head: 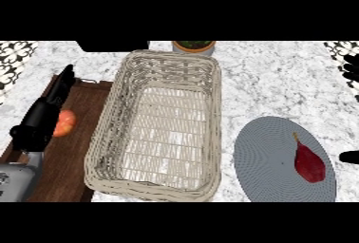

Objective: Pick the pear from the placemat and place it in the basket

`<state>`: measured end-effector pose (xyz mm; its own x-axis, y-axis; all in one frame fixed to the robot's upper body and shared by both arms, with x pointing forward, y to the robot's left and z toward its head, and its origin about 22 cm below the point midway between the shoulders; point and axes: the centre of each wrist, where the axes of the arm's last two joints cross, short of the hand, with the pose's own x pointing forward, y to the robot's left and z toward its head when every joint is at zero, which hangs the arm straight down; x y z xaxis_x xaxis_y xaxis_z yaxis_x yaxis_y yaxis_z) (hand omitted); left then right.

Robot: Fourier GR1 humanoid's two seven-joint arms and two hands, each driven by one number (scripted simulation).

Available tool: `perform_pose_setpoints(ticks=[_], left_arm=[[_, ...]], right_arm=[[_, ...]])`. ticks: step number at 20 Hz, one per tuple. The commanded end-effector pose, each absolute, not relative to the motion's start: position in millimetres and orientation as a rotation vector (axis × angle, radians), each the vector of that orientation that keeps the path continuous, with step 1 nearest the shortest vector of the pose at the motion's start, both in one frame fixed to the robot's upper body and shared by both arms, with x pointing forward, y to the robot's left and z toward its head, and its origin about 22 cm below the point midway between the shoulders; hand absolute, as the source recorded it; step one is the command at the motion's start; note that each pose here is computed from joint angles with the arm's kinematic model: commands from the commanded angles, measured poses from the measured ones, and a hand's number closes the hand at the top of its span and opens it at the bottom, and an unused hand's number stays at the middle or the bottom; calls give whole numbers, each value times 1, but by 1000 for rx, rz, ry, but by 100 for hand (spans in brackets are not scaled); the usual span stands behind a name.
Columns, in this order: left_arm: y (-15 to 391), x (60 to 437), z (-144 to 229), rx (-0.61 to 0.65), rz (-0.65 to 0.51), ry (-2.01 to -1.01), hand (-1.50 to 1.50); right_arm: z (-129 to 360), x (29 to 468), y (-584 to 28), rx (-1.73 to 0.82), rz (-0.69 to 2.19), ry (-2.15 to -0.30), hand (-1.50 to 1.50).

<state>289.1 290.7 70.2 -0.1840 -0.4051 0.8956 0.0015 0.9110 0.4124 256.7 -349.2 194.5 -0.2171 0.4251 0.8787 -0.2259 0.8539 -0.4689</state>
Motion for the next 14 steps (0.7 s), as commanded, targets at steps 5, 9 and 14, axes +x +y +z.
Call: perform_pose_setpoints(ticks=[5,9,14], left_arm=[[294,291,80,288,-394,-1737,0],[296,292,75,295,-383,-1724,0],[292,296,67,285,-394,-1728,0]], right_arm=[[256,260,-386,-239,1190,-1306,-150],[265,270,-414,-175,1263,-1201,-150],[244,289,-423,-178,1313,-1128,-150]])
